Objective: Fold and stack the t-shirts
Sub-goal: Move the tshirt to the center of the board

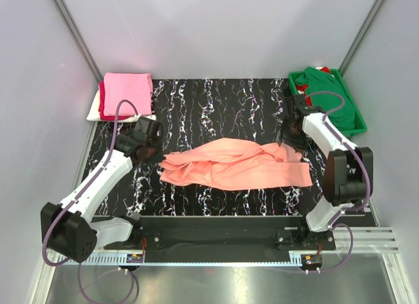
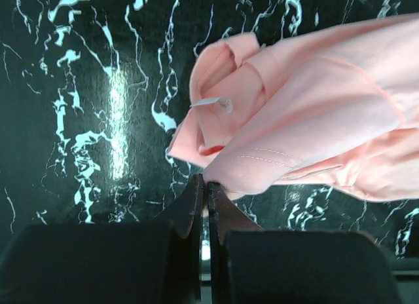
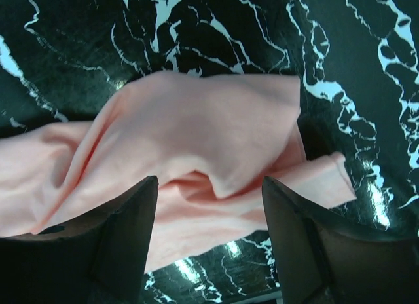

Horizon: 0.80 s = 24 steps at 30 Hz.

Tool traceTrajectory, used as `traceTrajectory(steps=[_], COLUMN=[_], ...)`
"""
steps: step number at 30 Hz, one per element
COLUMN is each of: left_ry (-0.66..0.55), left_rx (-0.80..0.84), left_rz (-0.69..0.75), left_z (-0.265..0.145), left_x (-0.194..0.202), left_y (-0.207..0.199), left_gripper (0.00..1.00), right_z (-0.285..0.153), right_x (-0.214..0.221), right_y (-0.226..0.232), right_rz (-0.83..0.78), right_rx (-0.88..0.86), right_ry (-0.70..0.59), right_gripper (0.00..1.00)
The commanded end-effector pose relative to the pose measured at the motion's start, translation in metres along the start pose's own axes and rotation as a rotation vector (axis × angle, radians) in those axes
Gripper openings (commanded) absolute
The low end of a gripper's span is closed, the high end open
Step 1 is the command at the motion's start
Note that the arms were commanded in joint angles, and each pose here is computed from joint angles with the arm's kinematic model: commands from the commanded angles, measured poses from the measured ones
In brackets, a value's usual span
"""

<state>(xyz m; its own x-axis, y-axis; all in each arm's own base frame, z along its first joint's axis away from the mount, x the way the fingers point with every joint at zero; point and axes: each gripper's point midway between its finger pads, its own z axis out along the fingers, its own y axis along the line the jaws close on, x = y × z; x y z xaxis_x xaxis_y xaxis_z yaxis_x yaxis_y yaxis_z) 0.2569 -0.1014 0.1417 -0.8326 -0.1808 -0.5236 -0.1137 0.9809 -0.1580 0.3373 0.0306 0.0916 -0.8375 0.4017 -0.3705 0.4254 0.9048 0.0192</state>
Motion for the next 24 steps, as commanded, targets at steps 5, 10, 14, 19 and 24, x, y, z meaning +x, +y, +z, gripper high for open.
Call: traceTrajectory(steps=[5, 10, 14, 19, 24], left_ry=[-0.011, -0.006, -0.004, 0.001, -0.01], left_rx=[0.079, 0.075, 0.078, 0.088, 0.083], left_rz=[0.038, 0.029, 0.023, 0.011, 0.007], left_z=[0.002, 0.004, 0.007, 0.006, -0.001], left_x=[-0.006, -0.007, -0.006, -0.003, -0.007], left_y=[-0.008, -0.002, -0.001, -0.001, 0.0], left_gripper=[0.0, 0.0, 0.0, 0.0, 0.0], right_z=[0.024, 0.036, 0.03, 0.043, 0.04], right_x=[-0.021, -0.003, 0.002, 0.018, 0.018], right_y=[0.005, 0.0, 0.001, -0.001, 0.002], right_rz=[-0.031, -0.019, -0.006, -0.02, -0.015], right_rx=[0.037, 0.045, 0.009, 0.002, -0.018], right_ry=[-0.034, 0.004, -0.013, 0.017, 0.015], right_gripper=[0.59, 0.57, 0.55, 0.41, 0.03])
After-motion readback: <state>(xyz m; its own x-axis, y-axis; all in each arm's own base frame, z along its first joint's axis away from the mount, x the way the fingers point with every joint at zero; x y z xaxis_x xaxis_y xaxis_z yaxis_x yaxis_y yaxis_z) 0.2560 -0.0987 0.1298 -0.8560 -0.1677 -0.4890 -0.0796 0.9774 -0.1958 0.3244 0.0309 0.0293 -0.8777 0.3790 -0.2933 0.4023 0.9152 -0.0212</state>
